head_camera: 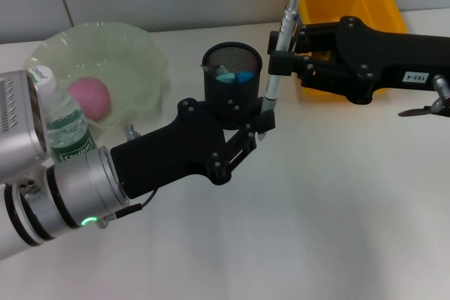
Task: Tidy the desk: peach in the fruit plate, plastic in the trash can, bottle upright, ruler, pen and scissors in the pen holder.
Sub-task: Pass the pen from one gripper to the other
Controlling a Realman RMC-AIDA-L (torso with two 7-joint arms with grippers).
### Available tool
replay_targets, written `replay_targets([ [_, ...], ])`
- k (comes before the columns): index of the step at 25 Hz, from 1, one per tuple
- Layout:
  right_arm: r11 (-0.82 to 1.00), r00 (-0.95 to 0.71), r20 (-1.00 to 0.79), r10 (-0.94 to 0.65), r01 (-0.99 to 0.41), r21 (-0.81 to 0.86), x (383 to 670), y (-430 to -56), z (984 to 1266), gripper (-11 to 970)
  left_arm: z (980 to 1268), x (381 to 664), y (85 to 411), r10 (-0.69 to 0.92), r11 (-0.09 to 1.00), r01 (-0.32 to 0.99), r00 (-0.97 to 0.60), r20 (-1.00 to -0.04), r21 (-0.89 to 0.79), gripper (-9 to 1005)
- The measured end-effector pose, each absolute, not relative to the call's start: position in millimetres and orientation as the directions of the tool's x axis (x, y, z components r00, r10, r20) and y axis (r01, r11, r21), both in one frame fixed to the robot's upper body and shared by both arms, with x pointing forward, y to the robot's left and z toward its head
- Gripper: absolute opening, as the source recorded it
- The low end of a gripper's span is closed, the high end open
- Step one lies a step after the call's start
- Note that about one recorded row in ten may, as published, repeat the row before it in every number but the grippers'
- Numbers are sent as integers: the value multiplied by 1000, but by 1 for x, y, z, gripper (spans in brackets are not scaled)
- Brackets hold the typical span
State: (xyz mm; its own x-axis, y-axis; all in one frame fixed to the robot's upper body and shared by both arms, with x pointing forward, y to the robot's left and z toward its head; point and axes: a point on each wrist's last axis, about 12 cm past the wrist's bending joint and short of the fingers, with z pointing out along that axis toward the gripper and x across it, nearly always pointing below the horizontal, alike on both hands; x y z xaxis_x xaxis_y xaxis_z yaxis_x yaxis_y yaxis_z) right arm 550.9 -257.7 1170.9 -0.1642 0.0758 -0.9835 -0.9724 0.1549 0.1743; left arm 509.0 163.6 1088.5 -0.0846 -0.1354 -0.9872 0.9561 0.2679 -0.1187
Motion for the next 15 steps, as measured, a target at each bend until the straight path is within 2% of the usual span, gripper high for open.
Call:
replay_targets([
  [15,155,-155,-985,79,-974,165,550,-256,1169,207,1088,509,161,-130,261,957,-98,-987,-129,228],
])
